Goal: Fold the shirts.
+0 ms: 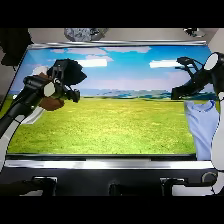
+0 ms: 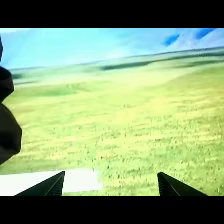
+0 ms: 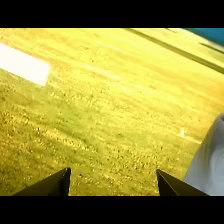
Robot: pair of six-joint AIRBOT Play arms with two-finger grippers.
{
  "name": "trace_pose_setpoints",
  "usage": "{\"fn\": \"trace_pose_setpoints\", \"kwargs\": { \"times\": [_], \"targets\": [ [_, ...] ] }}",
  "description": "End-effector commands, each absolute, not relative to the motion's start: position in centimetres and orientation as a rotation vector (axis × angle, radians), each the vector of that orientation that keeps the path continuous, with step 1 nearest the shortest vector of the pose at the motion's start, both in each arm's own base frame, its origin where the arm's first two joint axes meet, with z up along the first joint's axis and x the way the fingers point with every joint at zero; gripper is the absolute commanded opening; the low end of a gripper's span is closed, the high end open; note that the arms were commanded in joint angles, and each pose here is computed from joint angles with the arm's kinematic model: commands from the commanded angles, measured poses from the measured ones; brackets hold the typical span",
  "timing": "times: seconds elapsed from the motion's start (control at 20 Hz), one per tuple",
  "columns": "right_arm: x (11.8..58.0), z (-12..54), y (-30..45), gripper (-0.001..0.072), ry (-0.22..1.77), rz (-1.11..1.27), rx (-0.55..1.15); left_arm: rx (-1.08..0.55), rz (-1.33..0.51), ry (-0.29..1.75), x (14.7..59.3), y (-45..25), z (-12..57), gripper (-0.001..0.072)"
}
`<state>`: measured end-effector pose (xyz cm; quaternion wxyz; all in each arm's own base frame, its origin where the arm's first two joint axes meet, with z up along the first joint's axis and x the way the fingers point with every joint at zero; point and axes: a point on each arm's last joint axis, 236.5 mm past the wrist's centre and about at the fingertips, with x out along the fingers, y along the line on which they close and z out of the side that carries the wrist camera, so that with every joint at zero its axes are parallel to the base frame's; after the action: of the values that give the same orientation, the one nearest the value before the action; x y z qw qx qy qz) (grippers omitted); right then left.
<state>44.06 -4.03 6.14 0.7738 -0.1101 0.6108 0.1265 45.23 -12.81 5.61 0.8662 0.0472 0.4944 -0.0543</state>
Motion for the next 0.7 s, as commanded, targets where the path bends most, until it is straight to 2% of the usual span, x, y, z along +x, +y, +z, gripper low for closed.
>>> {"fn": "trace_pose_setpoints", "kwargs": {
  "times": [0.0, 0.15, 0.35, 0.65],
  "targets": [
    [45.5, 6.5, -4.2, 0.0636, 1.263, 0.256, -0.249, 0.085, -0.109, 0.932, 49.1, -11.8, 6.2, 0.0720],
    [46.0, 6.6, -4.2, 0.0636, 1.240, 0.252, -0.248, -0.008, 0.024, 0.982, 53.7, -5.7, 5.8, 0.0720],
    [46.7, 6.9, -3.7, 0.0637, 1.208, 0.260, -0.235, -0.269, 0.129, 0.963, 60.8, 0.7, 4.6, 0.0720],
    [47.1, 7.2, -2.0, 0.0637, 1.178, 0.312, -0.177, -0.539, 0.154, 0.827, 65.1, 2.3, -0.6, 0.0720]
  ]
}}
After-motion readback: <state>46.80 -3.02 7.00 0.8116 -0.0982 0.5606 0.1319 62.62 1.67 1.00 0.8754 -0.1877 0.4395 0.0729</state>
